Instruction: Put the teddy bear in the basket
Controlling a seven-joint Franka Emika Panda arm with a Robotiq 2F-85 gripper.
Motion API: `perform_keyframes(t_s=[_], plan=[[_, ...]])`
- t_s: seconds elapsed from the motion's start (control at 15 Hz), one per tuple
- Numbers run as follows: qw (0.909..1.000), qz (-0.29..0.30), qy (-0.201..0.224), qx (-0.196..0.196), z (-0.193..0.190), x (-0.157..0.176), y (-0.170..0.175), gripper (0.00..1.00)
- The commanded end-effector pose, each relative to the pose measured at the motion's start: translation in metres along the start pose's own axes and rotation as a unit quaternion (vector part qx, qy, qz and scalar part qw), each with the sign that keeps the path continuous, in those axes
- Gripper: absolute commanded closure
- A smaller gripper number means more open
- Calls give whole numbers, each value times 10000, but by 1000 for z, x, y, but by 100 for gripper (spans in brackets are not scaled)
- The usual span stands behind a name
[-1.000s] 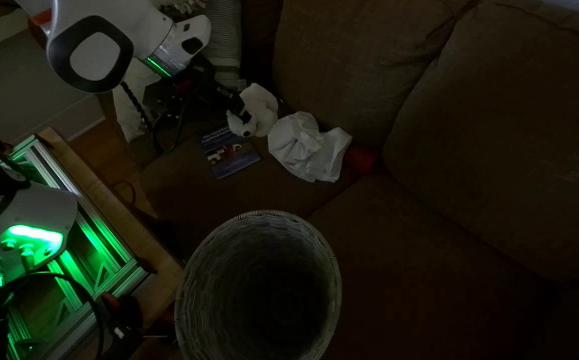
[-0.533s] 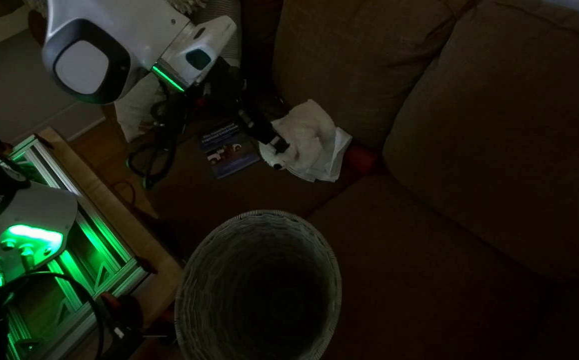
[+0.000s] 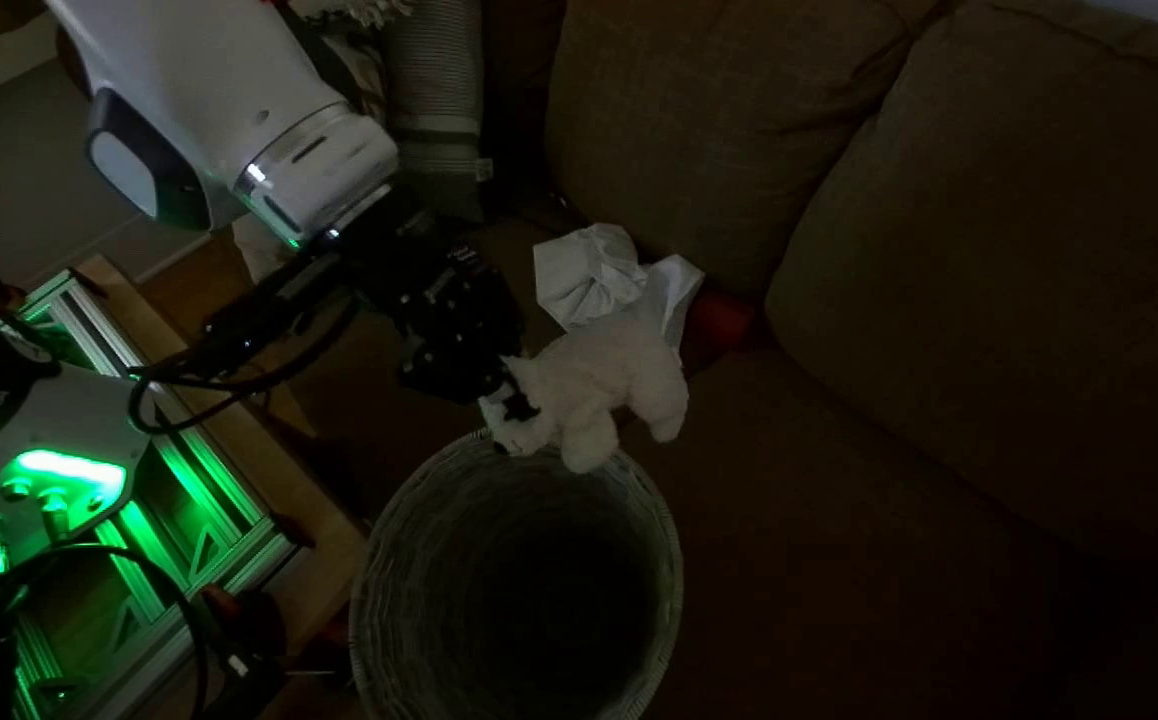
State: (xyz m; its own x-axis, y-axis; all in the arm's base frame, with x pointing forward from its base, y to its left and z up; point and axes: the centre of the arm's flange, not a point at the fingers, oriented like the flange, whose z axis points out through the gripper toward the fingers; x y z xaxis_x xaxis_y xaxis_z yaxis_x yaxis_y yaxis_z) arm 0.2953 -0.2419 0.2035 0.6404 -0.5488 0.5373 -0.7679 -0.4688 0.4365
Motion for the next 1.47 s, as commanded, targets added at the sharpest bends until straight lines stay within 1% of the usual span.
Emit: perform_keyframes(t_s=[0.0, 0.2, 0.4, 0.47, 0.53, 0.6, 0.67, 0.73, 0.8, 0.87, 0.93, 1.0, 1.07, 1.13, 1.27, 1.33, 1.4], plan=[[9944, 865, -159, -591, -44, -56, 40, 95], [9807, 1608, -349, -1059, -42, -82, 52, 95], [9604, 2274, -642, -1479, -39, -120, 61, 95], [9524, 2448, -795, -1633, -41, -133, 65, 56], [9485, 2585, -739, -1673, -42, -147, 69, 55], [9469, 2653, -596, -1718, -49, -155, 73, 49], [9475, 2695, -372, -1682, -57, -161, 74, 42], [9500, 2632, -43, -1683, -69, -157, 74, 35], [9518, 2502, 299, -1747, -82, -152, 71, 26], [9540, 2378, 556, -1738, -96, -142, 67, 19], [9568, 2207, 846, -1691, -110, -134, 64, 10], [9612, 1992, 1103, -1560, -125, -126, 58, 3], [9650, 1784, 1339, -1380, -140, -120, 51, 0], [9691, 1568, 1503, -1172, -156, -116, 41, 0], [9720, 1199, 1873, -755, -185, -114, 25, 0], [9719, 1017, 2051, -552, -194, -112, 20, 0], [9685, 1262, 1946, -903, -158, -98, -37, 0]])
